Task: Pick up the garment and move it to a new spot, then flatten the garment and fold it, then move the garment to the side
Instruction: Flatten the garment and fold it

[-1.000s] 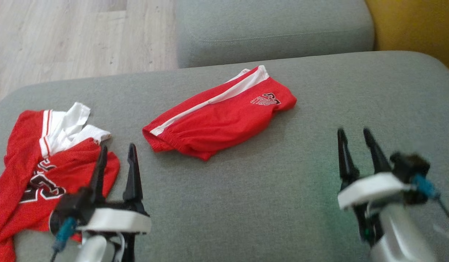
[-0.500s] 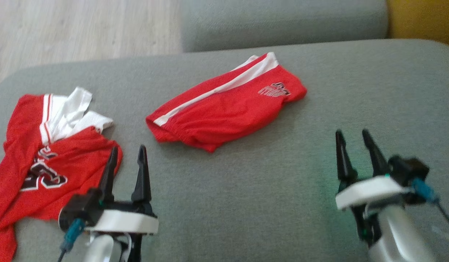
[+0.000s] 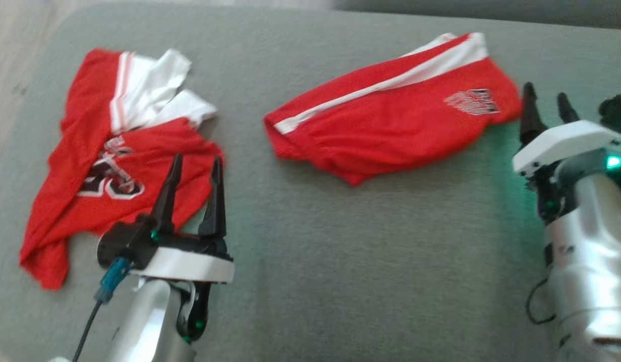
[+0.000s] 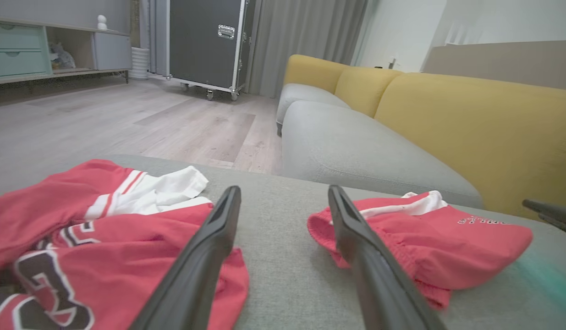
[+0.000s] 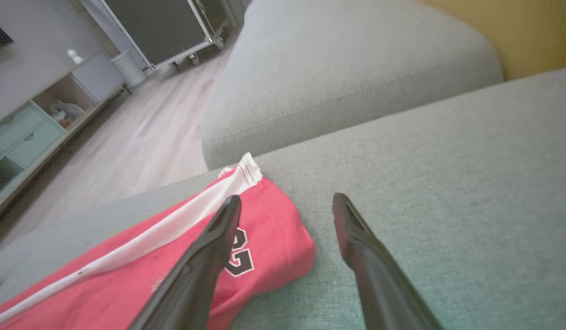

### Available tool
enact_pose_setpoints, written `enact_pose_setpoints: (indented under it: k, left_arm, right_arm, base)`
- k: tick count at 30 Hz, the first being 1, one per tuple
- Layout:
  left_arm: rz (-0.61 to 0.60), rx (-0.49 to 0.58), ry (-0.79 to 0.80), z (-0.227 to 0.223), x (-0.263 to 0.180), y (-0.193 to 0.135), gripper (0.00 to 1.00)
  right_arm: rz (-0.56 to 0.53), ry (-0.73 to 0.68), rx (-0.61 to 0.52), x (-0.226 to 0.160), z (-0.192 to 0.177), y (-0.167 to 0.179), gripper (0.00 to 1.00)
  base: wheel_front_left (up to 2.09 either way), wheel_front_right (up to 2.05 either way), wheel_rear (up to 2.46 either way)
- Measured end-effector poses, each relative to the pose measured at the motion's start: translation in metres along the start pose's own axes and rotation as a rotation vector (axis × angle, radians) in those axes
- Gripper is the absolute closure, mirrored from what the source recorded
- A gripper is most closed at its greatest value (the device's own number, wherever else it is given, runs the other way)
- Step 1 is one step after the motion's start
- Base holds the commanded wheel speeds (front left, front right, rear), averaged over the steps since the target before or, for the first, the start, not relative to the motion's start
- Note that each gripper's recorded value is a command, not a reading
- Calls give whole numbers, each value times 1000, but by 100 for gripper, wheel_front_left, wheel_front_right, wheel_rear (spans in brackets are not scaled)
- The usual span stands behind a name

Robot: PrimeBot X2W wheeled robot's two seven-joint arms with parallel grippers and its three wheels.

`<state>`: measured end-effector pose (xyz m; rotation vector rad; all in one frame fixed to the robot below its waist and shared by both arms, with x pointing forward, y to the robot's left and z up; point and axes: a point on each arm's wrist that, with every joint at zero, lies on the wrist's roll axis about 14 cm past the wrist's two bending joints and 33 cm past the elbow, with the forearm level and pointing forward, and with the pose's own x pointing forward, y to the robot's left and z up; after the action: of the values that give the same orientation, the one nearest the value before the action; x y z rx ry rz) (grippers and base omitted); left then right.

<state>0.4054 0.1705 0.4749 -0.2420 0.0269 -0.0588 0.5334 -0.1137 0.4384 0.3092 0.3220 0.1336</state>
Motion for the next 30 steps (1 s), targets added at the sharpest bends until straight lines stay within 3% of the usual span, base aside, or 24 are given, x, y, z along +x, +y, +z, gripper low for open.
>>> enact_pose_setpoints:
  k: [4,11,20,21,22,23,30]
  left_arm:
    - [46,14,-1,3,-2,17,0]
    - [88,33,8,3,-6,33,0]
    - [106,19,28,-4,-8,37,0]
    - [106,18,30,-5,-7,37,0]
    - [105,18,31,-5,-7,37,0]
    - [104,18,31,-6,-7,37,0]
    - [92,8,20,-3,-3,32,0]
  right_arm:
    - [-14,112,3,24,-25,0,0]
    - [-11,270,-85,46,-65,0,0]
    - [28,310,-204,64,-70,10,0]
    - [33,313,-224,65,-70,10,7]
    - [38,311,-238,66,-69,11,78]
    - [44,308,-251,66,-69,12,100]
    - [52,256,-276,59,-62,11,100]
  base:
    - [0,0,0]
    - [0,0,0]
    - [0,0,0]
    - [0,0,0]
    - [0,0,0]
    - [0,0,0]
    - [0,0,0]
